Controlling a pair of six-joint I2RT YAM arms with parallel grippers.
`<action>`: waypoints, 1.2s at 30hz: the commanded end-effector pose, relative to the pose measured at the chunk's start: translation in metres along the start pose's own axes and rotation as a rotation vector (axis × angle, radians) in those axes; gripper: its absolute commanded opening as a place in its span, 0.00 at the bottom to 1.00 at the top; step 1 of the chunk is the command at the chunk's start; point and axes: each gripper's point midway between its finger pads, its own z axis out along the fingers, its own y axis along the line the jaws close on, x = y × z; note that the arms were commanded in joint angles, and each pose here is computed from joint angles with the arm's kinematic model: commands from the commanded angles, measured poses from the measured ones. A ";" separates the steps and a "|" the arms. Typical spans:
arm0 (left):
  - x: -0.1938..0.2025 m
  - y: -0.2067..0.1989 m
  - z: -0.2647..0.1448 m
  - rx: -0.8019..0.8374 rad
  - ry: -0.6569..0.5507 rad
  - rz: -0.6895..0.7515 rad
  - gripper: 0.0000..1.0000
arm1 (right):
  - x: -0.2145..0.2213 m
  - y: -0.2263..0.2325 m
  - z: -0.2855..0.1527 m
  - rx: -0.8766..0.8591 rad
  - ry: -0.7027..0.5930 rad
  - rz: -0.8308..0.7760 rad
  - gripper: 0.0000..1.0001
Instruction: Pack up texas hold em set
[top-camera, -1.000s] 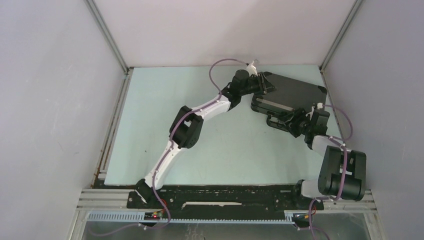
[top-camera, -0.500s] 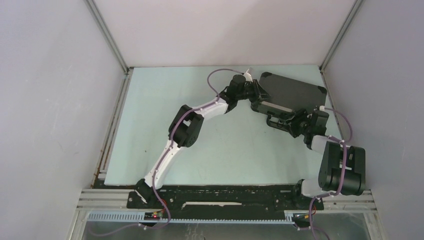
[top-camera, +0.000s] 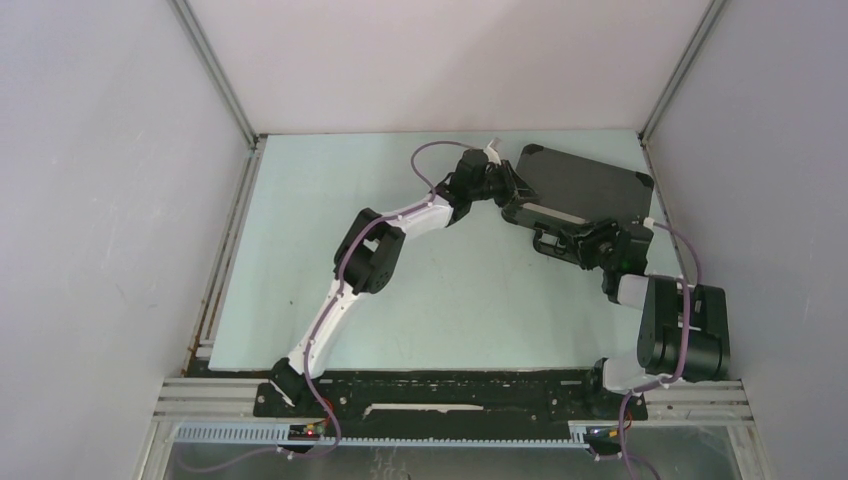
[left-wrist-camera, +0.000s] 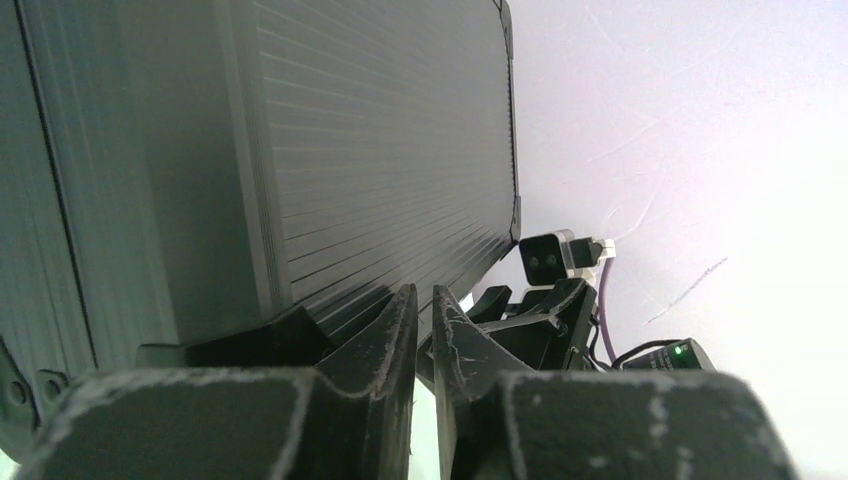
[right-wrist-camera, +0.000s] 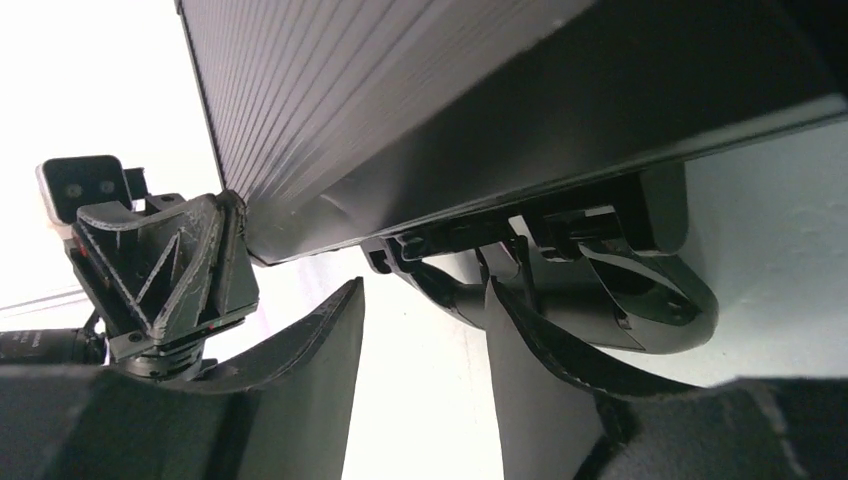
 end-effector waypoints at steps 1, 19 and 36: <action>-0.010 0.051 -0.013 -0.170 -0.037 -0.022 0.17 | 0.011 -0.029 -0.008 0.117 -0.007 0.054 0.58; -0.009 0.040 -0.010 -0.118 -0.024 -0.036 0.18 | 0.010 -0.016 -0.020 -0.025 -0.166 0.169 0.51; -0.011 0.036 -0.016 -0.129 -0.026 -0.012 0.18 | 0.006 -0.008 -0.008 -0.101 -0.226 0.209 0.21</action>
